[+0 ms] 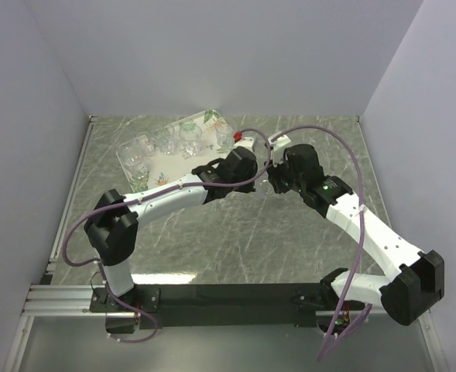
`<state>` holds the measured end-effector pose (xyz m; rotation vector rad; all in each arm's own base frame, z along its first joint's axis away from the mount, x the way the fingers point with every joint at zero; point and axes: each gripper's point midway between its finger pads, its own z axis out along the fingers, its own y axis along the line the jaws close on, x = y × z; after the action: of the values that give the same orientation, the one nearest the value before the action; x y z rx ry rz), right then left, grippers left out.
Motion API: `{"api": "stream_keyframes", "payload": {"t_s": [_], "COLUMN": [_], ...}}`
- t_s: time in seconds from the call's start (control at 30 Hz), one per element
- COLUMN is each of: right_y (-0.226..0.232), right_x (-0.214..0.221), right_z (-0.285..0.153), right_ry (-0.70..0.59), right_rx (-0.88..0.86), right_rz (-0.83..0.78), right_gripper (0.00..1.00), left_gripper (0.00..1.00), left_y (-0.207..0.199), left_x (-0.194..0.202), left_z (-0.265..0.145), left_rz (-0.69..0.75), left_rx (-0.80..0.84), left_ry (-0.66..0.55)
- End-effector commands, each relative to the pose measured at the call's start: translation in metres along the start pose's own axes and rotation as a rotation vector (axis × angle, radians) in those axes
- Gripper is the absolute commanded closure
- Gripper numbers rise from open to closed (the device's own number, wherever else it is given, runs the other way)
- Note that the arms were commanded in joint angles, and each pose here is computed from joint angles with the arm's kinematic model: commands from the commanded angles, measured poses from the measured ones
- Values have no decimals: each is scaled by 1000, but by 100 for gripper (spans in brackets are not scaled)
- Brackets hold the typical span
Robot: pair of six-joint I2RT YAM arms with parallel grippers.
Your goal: Place the glasses into the tray
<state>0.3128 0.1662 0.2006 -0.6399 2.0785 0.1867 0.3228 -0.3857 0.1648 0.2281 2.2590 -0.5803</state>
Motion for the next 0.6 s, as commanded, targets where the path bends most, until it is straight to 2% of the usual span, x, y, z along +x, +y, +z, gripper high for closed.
{"api": "stream_keyframes", "payload": {"t_s": [0.0,0.03,0.07,0.1,0.2,0.23,0.43,0.53,0.57], "right_y": [7,8,7,7,6,4,-9,-17,-19], "right_x": [-27,-27,-27,-28,-27,-28,-24,-20,-17], "right_z": [-11,-12,-13,-13,-16,-17,-23,-29,-31], "right_ry": [-76,-77,-79,-79,-86,-90,-102,-106,-102], "right_rx": [-69,-81,-85,-88,-103,-102,-114,-137,-146], "right_rz": [22,27,30,35,43,48,78,32,9], "right_gripper": [60,53,52,44,42,37,30,24,18], "left_gripper": [100,100,100,100,100,100,100,100,100], "left_y": [10,11,12,13,17,20,31,42,49], "left_x": [-23,-23,-23,-21,-19,-20,-22,-25,-26], "left_z": [-12,-14,-14,-16,-19,-19,-28,-35,-39], "left_rz": [18,21,22,26,32,32,48,54,56], "left_rx": [-25,-25,-27,-27,-38,-45,-77,-112,-129], "left_ry": [-80,-83,-84,-87,-91,-95,-127,-154,-161]}}
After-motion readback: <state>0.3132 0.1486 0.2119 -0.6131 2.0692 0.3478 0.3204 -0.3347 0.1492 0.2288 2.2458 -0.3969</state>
